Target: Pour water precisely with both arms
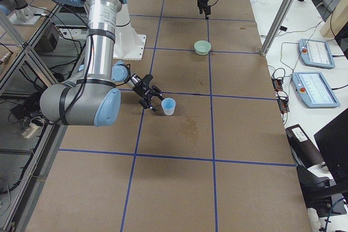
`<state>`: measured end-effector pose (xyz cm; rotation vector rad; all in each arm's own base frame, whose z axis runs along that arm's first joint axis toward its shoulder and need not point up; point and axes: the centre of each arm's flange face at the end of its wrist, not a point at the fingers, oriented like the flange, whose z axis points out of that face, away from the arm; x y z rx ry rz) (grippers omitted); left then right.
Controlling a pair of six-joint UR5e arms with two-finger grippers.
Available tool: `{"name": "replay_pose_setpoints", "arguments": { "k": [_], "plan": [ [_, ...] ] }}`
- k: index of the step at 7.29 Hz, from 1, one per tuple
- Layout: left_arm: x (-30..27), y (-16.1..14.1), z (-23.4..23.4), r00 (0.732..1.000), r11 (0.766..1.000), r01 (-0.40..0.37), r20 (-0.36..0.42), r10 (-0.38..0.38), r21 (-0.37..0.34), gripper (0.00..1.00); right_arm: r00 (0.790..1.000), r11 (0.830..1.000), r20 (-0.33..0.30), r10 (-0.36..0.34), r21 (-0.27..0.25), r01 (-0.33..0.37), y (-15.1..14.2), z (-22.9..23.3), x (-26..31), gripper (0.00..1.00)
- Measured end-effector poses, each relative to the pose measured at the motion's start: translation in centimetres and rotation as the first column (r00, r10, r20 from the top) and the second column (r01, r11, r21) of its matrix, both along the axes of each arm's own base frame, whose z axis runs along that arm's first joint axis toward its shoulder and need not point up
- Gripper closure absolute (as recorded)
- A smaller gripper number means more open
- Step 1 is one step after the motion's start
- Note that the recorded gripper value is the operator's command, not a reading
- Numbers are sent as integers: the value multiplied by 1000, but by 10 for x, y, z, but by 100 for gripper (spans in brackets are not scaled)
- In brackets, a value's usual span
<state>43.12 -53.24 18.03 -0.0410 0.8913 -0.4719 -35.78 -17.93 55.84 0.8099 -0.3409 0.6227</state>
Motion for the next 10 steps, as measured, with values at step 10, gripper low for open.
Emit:
{"name": "replay_pose_setpoints", "arguments": {
  "k": [10],
  "plan": [
    [3,2,1,1000,1000,-5,2,5,-2,0,996,997,-48,74,32,-72,-30,10,-14,0]
  ]
}}
